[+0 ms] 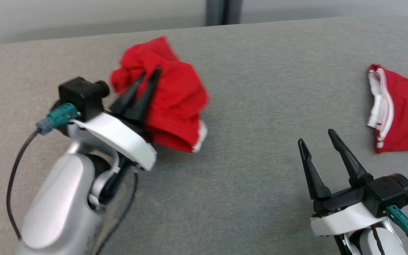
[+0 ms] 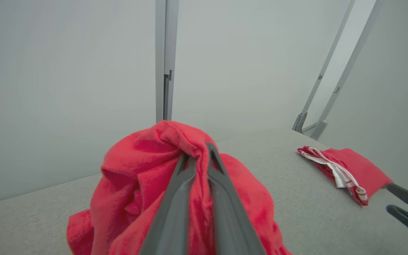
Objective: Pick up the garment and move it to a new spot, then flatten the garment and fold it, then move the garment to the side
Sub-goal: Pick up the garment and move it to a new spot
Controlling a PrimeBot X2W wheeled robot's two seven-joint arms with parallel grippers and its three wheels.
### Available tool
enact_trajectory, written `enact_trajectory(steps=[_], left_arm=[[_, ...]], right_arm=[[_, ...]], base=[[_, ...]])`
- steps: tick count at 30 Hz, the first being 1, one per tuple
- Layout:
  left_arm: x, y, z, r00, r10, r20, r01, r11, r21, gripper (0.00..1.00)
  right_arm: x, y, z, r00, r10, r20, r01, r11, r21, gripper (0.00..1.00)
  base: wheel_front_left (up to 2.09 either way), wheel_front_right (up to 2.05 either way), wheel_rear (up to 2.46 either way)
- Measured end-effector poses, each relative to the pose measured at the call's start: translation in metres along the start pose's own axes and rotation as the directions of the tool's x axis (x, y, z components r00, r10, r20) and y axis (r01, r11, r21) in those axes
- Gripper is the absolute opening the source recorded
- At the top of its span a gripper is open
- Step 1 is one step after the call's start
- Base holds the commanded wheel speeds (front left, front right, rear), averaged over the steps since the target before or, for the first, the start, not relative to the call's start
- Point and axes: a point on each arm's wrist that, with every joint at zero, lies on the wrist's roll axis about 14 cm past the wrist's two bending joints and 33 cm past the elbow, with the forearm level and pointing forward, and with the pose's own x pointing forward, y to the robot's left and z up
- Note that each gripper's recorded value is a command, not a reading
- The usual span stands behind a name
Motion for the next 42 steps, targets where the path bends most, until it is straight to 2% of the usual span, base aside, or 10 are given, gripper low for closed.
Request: enact_trajectory(steps=[5,10,15,24,25,26,27,32,34,42], left_arm=[[0.004,-0.095,0.023,0.972,-0.229,0.059,0.234,0.967,-0.098,0.0],[-0.002,-0.136,0.011,0.946,-0.325,0.006,0.32,0.929,-0.187,0.0],[-0.004,-0.098,-0.053,0.96,-0.215,-0.18,0.162,0.949,-0.269,0.0],[-0.026,-0.021,-0.156,0.909,-0.006,-0.416,-0.088,0.975,-0.206,0.0],[-0.026,-0.017,-0.157,0.914,0.009,-0.406,-0.102,0.973,-0.208,0.48],[-0.027,-0.013,-0.159,0.915,0.02,-0.404,-0.112,0.972,-0.205,0.48],[-0.029,-0.01,-0.161,0.917,0.029,-0.398,-0.115,0.974,-0.194,1.0],[-0.039,0.002,-0.156,0.936,0.086,-0.341,-0.146,0.977,-0.155,1.0],[-0.043,0.013,-0.124,0.975,0.135,-0.179,-0.156,0.981,-0.113,1.0],[-0.106,0.032,-0.092,0.956,0.291,-0.031,-0.291,0.956,-0.018,1.0]], right_arm=[[-0.023,-0.028,0.014,0.995,-0.095,0.023,0.096,0.995,-0.01,1.0],[-0.043,-0.049,0.022,0.984,-0.174,0.035,0.174,0.985,-0.015,1.0],[-0.056,-0.065,0.016,0.972,-0.233,0.009,0.233,0.972,-0.016,1.0],[-0.052,-0.061,0.003,0.975,-0.219,-0.027,0.219,0.976,-0.014,1.0],[-0.05,-0.06,0.002,0.976,-0.214,-0.028,0.214,0.977,-0.014,1.0],[-0.049,-0.059,0.002,0.977,-0.21,-0.028,0.209,0.978,-0.016,1.0],[-0.047,-0.058,0.002,0.978,-0.205,-0.027,0.205,0.979,-0.018,1.0],[-0.044,-0.053,0.006,0.983,-0.186,-0.014,0.185,0.982,-0.029,1.0],[-0.044,-0.051,0.012,0.984,-0.176,0.006,0.176,0.983,-0.042,1.0],[-0.057,-0.054,0.027,0.981,-0.188,0.047,0.192,0.977,-0.09,1.0]], base=[[0.0,0.0,0.0],[0.0,0.0,0.0],[0.0,0.0,0.0],[0.0,0.0,0.0],[0.0,0.0,0.0],[0.0,0.0,0.0],[0.0,0.0,0.0],[0.0,0.0,0.0],[0.0,0.0,0.0],[0.0,0.0,0.0]])
